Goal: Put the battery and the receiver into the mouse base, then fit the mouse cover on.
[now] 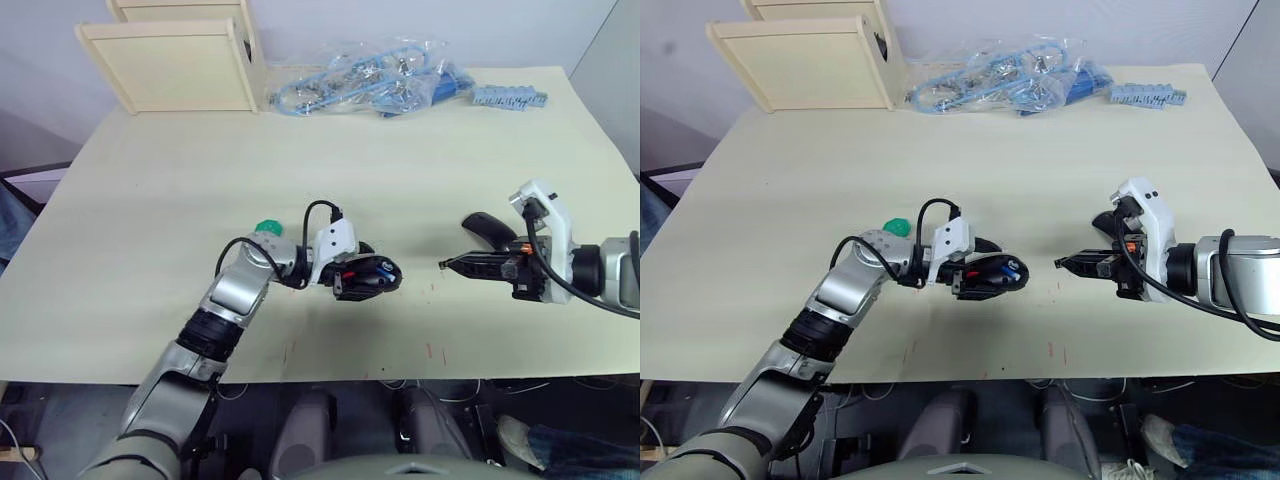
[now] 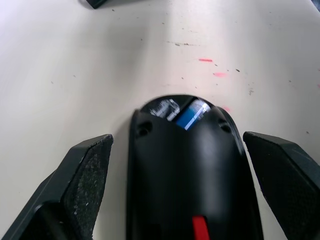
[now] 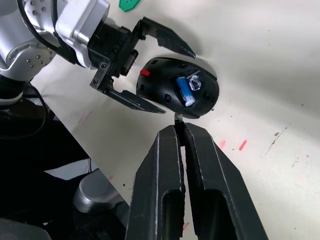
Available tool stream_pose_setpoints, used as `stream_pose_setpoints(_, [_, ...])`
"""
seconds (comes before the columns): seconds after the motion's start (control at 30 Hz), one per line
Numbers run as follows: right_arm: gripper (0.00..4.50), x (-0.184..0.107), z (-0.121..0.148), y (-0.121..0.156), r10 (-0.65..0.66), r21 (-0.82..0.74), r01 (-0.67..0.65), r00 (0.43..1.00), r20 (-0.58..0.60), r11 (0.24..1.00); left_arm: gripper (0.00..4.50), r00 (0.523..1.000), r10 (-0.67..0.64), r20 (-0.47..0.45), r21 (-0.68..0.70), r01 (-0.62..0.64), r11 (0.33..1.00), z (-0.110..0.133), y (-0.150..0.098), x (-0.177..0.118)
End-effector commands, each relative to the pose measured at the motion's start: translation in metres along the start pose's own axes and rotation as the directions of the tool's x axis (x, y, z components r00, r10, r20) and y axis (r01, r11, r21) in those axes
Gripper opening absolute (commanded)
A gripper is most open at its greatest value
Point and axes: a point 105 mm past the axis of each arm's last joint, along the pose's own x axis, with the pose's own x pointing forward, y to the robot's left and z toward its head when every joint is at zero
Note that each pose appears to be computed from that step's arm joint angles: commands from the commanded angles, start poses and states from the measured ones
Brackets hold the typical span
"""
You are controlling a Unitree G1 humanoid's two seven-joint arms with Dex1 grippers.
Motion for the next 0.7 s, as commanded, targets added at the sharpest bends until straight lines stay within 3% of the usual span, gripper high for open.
stream_pose_setpoints(0.03, [0.0,-0.0016,0.0077,0.0062,0.01,-0.026,-0.009,0.999,0.033,1.0,4.45,1.0,-0.007,-0.003,0.025,0.007,1.0,0.0056,0.0007,0.0022])
stream_pose_setpoints(0.57, [0.0,-0.0018,0.0057,0.009,0.011,-0.029,-0.01,0.999,0.037,1.0,4.45,0.999,-0.026,-0.034,0.05,0.028,0.998,0.0069,-0.0037,0.0021])
stream_pose_setpoints(0.67, [0.0,-0.0008,0.0054,0.0079,0.009,-0.027,-0.008,0.999,0.034,1.0,3.81,0.999,-0.03,-0.038,0.048,0.032,0.998,0.0071,-0.004,0.002])
stream_pose_setpoints(0.7, [0.0,-0.0002,0.0054,0.0078,0.009,-0.029,-0.009,0.999,0.031,1.0,3.38,0.999,-0.031,-0.04,0.049,0.033,0.998,0.007,-0.0041,0.0019])
